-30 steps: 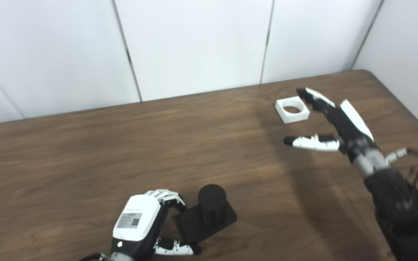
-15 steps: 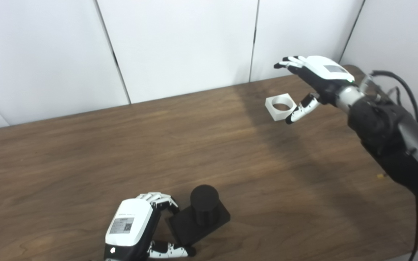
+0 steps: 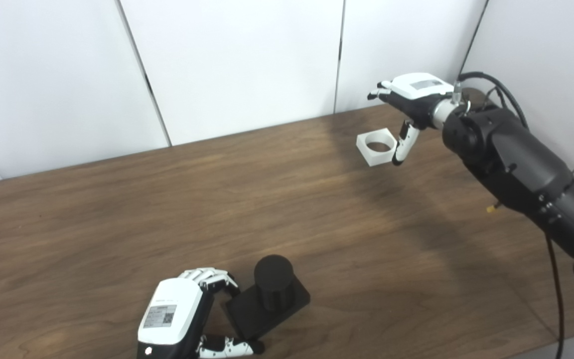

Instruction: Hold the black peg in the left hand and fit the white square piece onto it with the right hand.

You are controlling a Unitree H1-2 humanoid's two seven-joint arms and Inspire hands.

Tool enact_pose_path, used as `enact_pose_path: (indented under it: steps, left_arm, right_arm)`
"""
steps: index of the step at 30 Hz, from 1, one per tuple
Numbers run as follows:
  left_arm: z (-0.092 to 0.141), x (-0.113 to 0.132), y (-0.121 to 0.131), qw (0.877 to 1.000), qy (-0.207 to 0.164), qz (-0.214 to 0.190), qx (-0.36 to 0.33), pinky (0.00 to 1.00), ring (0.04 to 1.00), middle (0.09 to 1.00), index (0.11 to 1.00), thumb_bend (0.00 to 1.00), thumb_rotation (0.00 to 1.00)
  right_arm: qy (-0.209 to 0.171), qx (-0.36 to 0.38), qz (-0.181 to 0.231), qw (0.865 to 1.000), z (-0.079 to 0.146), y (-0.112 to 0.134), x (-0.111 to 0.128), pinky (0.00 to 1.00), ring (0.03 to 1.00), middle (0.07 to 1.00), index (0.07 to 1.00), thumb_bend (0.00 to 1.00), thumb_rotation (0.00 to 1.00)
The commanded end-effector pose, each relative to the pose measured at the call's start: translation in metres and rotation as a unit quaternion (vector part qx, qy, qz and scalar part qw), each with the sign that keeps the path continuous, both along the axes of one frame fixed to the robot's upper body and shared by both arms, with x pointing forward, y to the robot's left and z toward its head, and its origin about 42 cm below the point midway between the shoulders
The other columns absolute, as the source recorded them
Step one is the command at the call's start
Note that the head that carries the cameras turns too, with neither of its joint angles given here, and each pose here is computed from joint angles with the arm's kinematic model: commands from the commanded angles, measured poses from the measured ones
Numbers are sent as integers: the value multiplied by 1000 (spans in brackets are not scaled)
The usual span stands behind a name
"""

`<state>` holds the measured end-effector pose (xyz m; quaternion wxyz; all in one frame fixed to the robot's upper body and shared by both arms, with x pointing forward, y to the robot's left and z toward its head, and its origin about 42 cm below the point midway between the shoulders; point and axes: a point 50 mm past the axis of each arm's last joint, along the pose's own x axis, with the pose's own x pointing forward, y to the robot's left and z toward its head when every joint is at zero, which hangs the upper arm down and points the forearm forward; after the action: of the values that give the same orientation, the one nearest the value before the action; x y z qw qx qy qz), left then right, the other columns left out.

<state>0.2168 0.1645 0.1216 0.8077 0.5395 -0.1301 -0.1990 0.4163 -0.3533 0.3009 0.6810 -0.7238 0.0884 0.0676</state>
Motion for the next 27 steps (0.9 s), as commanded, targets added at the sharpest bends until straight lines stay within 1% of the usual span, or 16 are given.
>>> enact_pose_path:
  steps: [1, 4, 7, 12, 16, 22, 27]
  left_arm:
    - [-20, 0, 17, 998, 32, 19, 50, 772, 767, 719, 489, 515, 42]
    - [-21, -1, 17, 998, 30, 19, 49, 773, 765, 718, 488, 515, 42]
    - [-21, -1, 18, 998, 28, 19, 50, 775, 765, 718, 488, 515, 42]
    - [-22, -3, 18, 998, 29, 20, 49, 782, 771, 719, 489, 515, 42]
    - [-22, -3, 18, 998, 30, 22, 49, 789, 777, 723, 489, 515, 43]
    - [-21, -4, 17, 998, 30, 20, 51, 785, 780, 727, 489, 515, 42]
    - [-20, -5, 16, 998, 29, 20, 50, 784, 775, 723, 489, 515, 43]
  right_arm:
    - [-28, -23, -1, 999, 32, -2, 10, 1000, 1000, 1000, 920, 952, 131]
    - [-14, -27, -11, 999, 32, -3, 12, 1000, 1000, 1000, 900, 957, 139]
    - [-8, -31, -16, 999, 29, -3, 12, 1000, 1000, 1000, 885, 973, 134]
    - [1, -31, -31, 999, 20, -6, 15, 1000, 1000, 1000, 898, 944, 127]
    - [8, -28, -41, 999, 14, -7, 20, 1000, 1000, 1000, 904, 932, 142]
    - [21, -25, -52, 998, 7, -5, 26, 1000, 1000, 1000, 911, 949, 177]
    - [20, -25, -47, 998, 1, -7, 32, 1000, 1000, 1000, 911, 946, 197]
